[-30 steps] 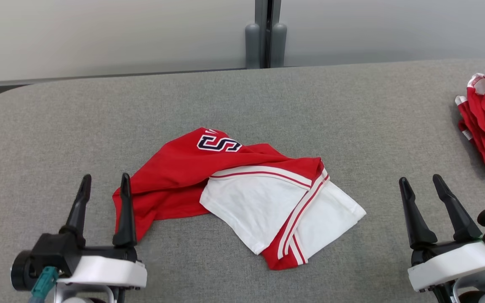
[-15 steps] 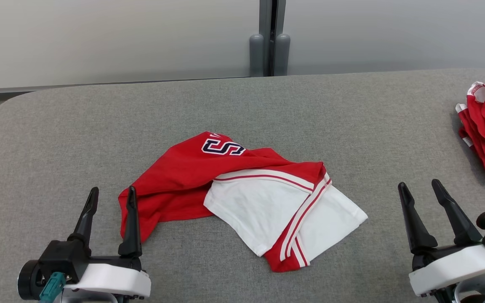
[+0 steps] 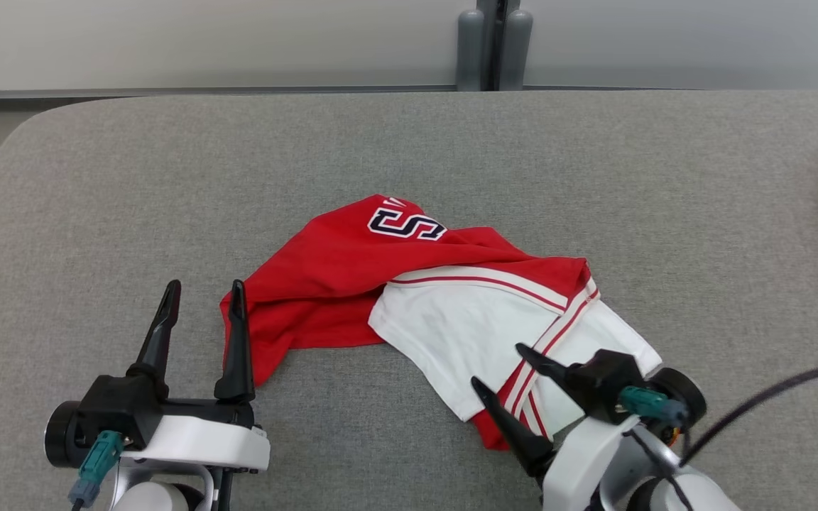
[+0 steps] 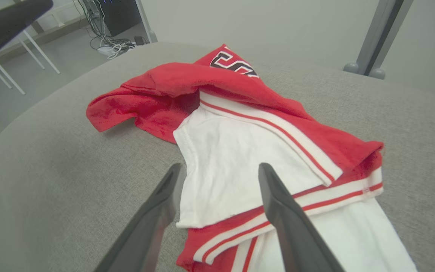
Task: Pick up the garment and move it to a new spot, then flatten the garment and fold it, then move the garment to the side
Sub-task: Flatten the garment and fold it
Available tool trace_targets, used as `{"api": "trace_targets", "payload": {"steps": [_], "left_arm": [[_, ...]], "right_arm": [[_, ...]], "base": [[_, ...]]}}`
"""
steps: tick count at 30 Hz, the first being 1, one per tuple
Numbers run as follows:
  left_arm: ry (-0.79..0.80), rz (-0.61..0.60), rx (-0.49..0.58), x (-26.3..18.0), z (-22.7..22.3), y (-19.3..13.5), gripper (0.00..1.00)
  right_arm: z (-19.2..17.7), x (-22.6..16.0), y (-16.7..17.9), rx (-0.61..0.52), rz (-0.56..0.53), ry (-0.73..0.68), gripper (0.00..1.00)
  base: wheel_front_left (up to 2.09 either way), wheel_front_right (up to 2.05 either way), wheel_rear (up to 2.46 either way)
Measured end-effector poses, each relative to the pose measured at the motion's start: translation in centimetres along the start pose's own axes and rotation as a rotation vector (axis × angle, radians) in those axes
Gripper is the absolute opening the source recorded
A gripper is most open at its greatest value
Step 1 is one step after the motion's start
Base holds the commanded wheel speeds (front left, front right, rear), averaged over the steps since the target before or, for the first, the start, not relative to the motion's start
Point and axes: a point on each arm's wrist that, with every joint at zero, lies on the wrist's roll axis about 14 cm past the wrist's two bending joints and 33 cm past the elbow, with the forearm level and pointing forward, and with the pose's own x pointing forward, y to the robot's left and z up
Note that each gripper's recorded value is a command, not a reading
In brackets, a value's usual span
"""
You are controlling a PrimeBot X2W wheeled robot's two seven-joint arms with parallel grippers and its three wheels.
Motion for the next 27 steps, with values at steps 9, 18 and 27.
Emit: {"api": "trace_targets", "payload": {"steps": [9,18,27], "left_arm": [[0.02,0.038,-0.003,0.8,-1.3,1.0,1.0],[0.03,0.042,-0.004,1.2,-2.0,1.1,1.0],[0.025,0.015,-0.005,1.9,-2.1,0.3,1.0]], "right_arm": [[-7.3,3.2,4.1,-0.149,0.231,0.344,1.0],[-6.3,4.5,3.0,-0.152,0.214,0.295,0.0],[1.8,4.6,-1.8,-0.066,0.054,-0.012,0.0]], "base": [[0.0,0.0,0.0],[0.0,0.0,0.0],[0.0,0.0,0.0]]}}
